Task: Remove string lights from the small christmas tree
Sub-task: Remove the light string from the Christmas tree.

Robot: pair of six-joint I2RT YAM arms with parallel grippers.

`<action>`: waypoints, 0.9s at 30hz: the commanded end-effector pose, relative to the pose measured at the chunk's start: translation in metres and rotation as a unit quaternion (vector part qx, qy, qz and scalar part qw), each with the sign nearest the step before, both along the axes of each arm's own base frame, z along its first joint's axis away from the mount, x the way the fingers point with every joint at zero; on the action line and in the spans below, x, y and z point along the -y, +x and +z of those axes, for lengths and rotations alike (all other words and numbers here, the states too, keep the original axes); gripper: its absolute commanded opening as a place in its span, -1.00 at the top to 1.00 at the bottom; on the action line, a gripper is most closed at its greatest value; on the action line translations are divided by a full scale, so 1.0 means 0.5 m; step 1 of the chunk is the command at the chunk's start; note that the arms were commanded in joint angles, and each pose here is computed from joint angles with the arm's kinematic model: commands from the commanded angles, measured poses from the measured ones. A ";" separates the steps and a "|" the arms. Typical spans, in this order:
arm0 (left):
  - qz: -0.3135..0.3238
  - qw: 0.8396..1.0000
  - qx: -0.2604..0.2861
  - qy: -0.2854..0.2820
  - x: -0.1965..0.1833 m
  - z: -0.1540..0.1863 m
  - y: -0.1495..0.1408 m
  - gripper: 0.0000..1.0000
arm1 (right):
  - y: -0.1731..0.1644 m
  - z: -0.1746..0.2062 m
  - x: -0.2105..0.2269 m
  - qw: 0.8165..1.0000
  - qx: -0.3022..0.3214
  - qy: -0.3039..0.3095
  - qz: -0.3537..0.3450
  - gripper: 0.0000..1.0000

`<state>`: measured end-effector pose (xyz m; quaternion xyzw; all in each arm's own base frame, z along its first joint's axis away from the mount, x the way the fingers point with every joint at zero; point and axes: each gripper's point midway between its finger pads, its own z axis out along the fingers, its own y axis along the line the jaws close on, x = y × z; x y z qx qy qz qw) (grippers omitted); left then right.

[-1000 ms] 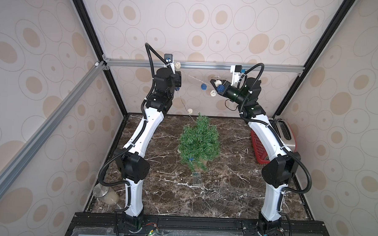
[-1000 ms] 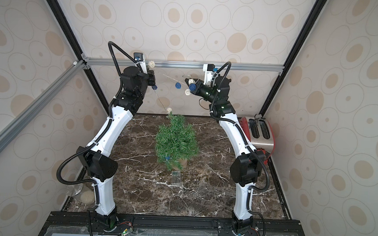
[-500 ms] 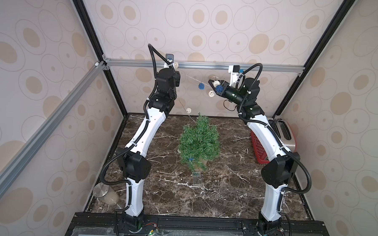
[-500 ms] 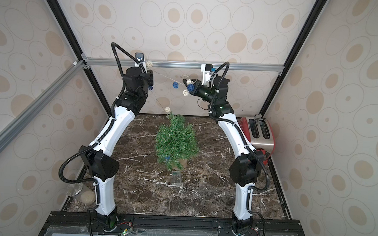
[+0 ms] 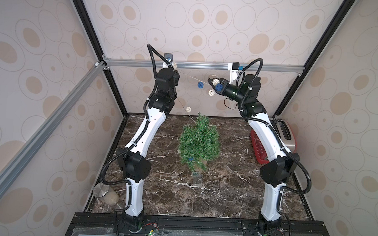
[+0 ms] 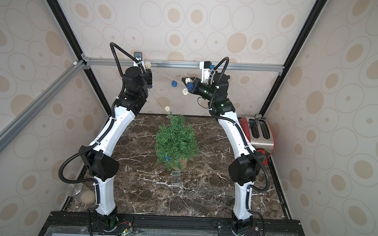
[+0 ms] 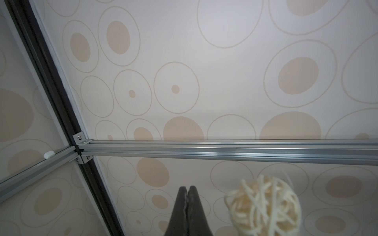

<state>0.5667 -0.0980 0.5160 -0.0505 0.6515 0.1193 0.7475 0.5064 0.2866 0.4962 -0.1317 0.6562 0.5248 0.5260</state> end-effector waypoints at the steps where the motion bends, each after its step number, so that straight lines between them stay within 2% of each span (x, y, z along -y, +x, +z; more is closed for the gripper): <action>1: -0.016 0.996 0.069 -0.057 -0.050 0.119 -0.067 1.00 | 0.032 -0.075 0.020 0.997 -0.045 -0.055 -0.012 0.98; 6: -0.020 0.994 0.077 -0.078 -0.061 0.118 -0.100 1.00 | 0.050 -0.147 0.018 0.993 -0.073 -0.089 -0.018 0.90; 11: 0.060 0.995 0.051 -0.056 -0.107 0.060 -0.107 1.00 | 0.056 -0.175 0.019 0.992 -0.081 -0.099 -0.023 0.91; 12: 0.066 0.996 0.042 -0.050 -0.109 0.049 -0.105 1.00 | 0.058 -0.203 0.016 0.990 -0.096 -0.104 -0.022 0.91; 16: 0.056 0.996 0.034 -0.057 -0.106 0.020 -0.108 1.00 | 0.061 -0.229 0.003 0.987 -0.108 -0.118 -0.016 0.88; 20: 0.062 0.996 0.034 -0.059 -0.108 0.025 -0.103 1.00 | 0.079 -0.238 -0.008 0.984 -0.121 -0.129 -0.011 0.78; 27: 0.063 0.994 0.063 -0.056 -0.098 0.081 -0.069 1.00 | 0.101 -0.270 -0.012 0.982 -0.130 -0.133 -0.015 0.70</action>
